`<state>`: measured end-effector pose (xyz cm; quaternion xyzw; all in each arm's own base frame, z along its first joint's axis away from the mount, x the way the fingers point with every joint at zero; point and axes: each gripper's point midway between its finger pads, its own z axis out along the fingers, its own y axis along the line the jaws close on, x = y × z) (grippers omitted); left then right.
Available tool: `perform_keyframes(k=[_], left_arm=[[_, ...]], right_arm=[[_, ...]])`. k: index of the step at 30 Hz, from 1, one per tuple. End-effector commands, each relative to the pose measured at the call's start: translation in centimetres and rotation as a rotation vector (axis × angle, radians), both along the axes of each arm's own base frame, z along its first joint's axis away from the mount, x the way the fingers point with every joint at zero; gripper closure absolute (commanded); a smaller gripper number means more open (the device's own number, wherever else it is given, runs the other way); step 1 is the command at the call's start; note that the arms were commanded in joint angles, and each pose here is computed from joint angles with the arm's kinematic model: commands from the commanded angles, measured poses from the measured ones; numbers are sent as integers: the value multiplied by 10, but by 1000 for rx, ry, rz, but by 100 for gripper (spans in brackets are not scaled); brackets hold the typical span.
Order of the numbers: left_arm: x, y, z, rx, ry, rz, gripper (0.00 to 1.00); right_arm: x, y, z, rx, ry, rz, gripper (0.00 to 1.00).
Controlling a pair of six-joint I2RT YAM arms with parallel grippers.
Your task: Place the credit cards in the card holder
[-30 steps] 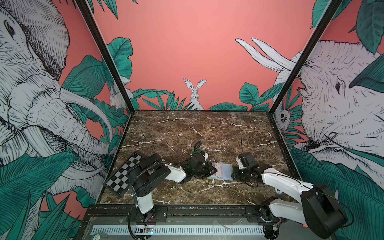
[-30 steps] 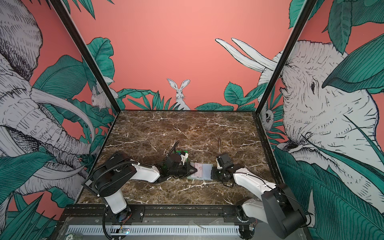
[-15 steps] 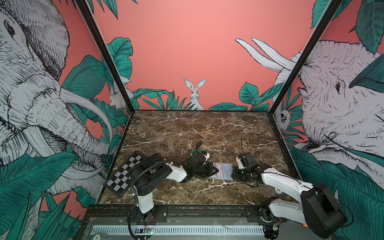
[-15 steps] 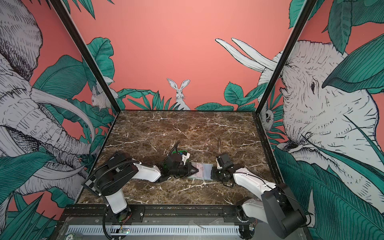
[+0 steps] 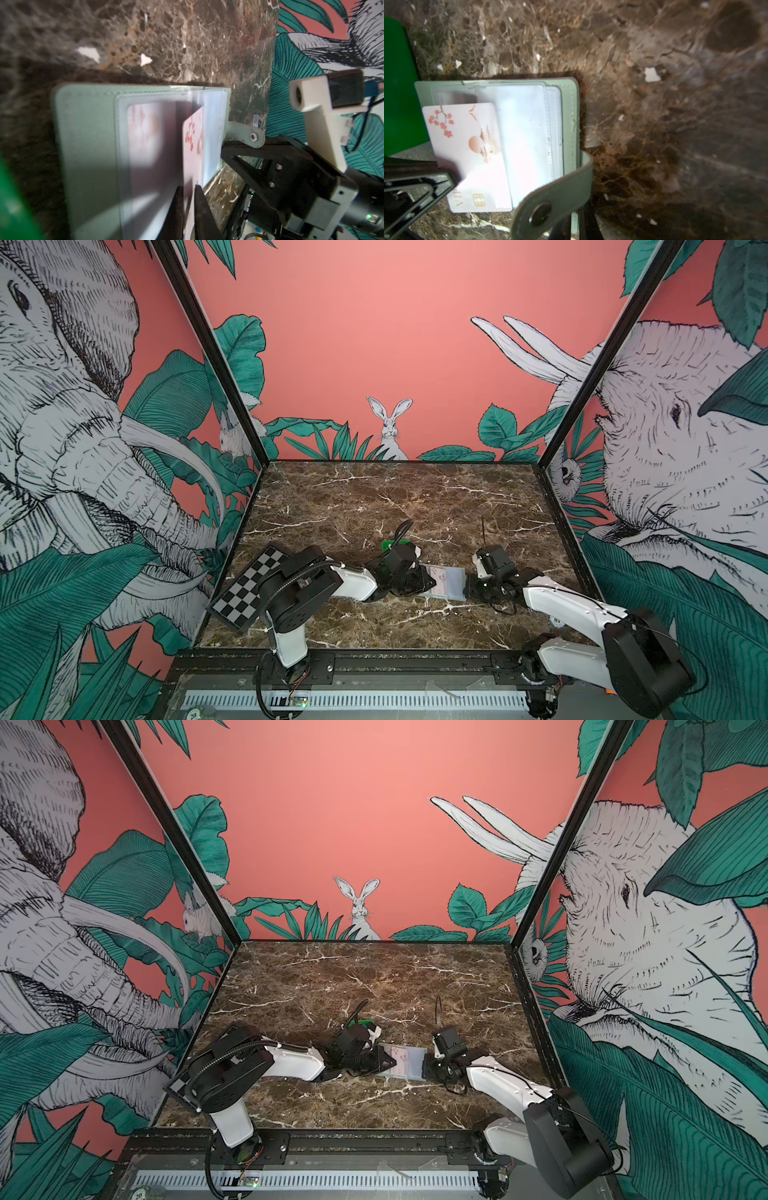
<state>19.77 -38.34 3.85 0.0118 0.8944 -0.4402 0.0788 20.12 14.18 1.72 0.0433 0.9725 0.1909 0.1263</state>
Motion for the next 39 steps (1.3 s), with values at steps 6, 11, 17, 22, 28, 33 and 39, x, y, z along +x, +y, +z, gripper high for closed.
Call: perform_keyframes(k=[6,11,17,22,28,33,39], left_arm=[[-7,26,-18,180,9,-8,77],[-6,25,-17,190,4,-18,73],[-6,17,-17,160,19,-29,72],[-5,13,-17,153,27,-31,71],[-7,21,-21,196,20,-36,70],[-9,21,-22,167,32,-26,70],[-7,23,-21,148,35,-12,69]], right_arm=[[-10,-8,-7,-47,31,-2,89],[-10,-8,-8,-46,32,-1,89],[-10,-7,-8,-43,32,1,89],[-11,-6,-8,-39,31,6,89],[-6,-1,10,-26,-42,35,88],[-8,-8,28,-104,-104,54,75],[-15,-1,46,-153,-152,146,68]])
